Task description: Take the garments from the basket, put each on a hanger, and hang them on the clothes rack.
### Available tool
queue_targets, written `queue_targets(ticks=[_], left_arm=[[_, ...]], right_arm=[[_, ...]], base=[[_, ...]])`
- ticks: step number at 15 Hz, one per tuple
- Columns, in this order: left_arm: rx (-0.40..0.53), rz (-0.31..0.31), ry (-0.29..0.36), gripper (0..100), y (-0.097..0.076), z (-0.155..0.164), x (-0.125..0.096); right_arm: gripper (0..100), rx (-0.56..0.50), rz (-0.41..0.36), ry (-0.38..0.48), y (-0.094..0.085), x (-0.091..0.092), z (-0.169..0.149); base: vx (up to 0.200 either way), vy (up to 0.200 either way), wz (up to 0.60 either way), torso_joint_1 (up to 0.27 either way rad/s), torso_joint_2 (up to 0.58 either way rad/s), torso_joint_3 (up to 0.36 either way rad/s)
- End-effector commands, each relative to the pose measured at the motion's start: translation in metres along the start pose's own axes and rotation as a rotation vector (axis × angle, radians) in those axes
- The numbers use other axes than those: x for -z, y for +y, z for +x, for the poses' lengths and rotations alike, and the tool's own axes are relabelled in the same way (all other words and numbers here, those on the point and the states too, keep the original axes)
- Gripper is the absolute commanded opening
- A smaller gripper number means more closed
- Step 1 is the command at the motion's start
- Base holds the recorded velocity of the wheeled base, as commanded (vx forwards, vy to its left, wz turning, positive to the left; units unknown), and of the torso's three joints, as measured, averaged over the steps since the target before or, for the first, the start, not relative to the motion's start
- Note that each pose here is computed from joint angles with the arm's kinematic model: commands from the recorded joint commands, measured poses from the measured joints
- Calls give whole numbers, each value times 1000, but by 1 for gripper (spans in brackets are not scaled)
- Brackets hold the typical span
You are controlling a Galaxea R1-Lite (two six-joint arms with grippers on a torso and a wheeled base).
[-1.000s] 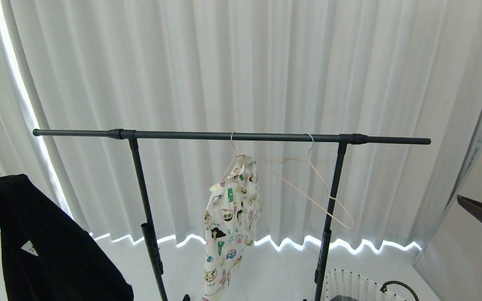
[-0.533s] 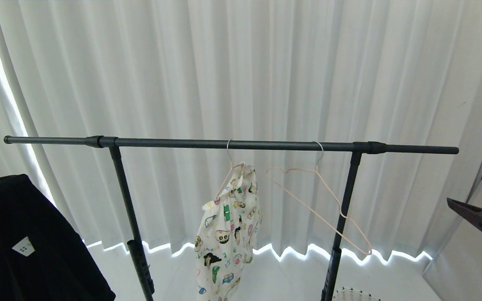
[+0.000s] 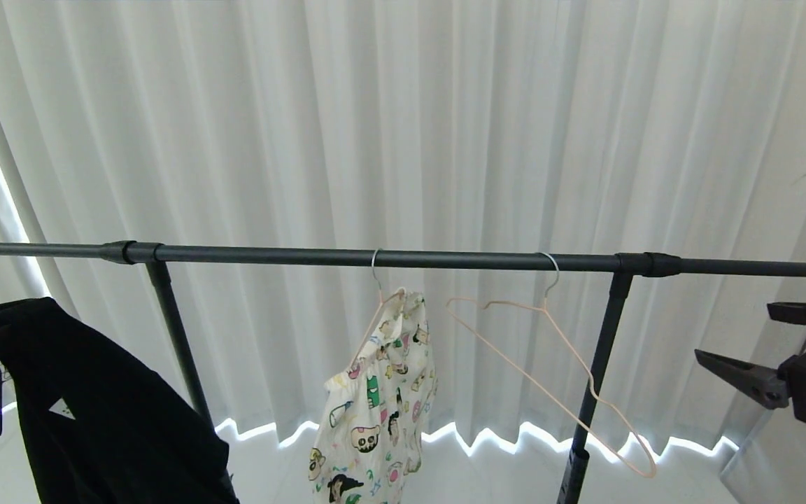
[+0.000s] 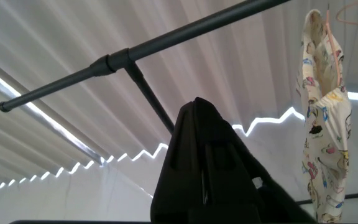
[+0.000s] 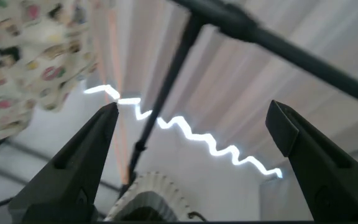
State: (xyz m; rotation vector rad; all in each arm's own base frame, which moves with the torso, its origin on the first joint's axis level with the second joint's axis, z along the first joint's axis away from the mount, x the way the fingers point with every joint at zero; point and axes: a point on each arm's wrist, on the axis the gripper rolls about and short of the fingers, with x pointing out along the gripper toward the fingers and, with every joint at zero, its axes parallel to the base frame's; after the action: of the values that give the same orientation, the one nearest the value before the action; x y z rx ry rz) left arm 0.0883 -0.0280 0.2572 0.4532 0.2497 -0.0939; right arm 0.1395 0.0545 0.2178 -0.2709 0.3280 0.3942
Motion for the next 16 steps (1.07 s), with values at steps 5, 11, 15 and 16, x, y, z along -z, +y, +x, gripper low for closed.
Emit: queue_targets(ticks=[5,11,15,16], left_arm=[[-11,-4,-24,0,3,-3,-6],[-13,-5,-41,0,5,-6,-9],[-23,0,-51,0,7,-9,-10],[-22,1,-48,0,6,-8,-9]], right_arm=[[100,-277,64,198,18,36,58],[100,-375,121,218,18,55,139],[100,-376,146,228,9,56,181],[100,-374,150,234,8,57,190]], base=[[0,0,0,0,0,0],[0,0,0,0,0,0],[0,0,0,0,0,0],[0,0,0,0,0,0]])
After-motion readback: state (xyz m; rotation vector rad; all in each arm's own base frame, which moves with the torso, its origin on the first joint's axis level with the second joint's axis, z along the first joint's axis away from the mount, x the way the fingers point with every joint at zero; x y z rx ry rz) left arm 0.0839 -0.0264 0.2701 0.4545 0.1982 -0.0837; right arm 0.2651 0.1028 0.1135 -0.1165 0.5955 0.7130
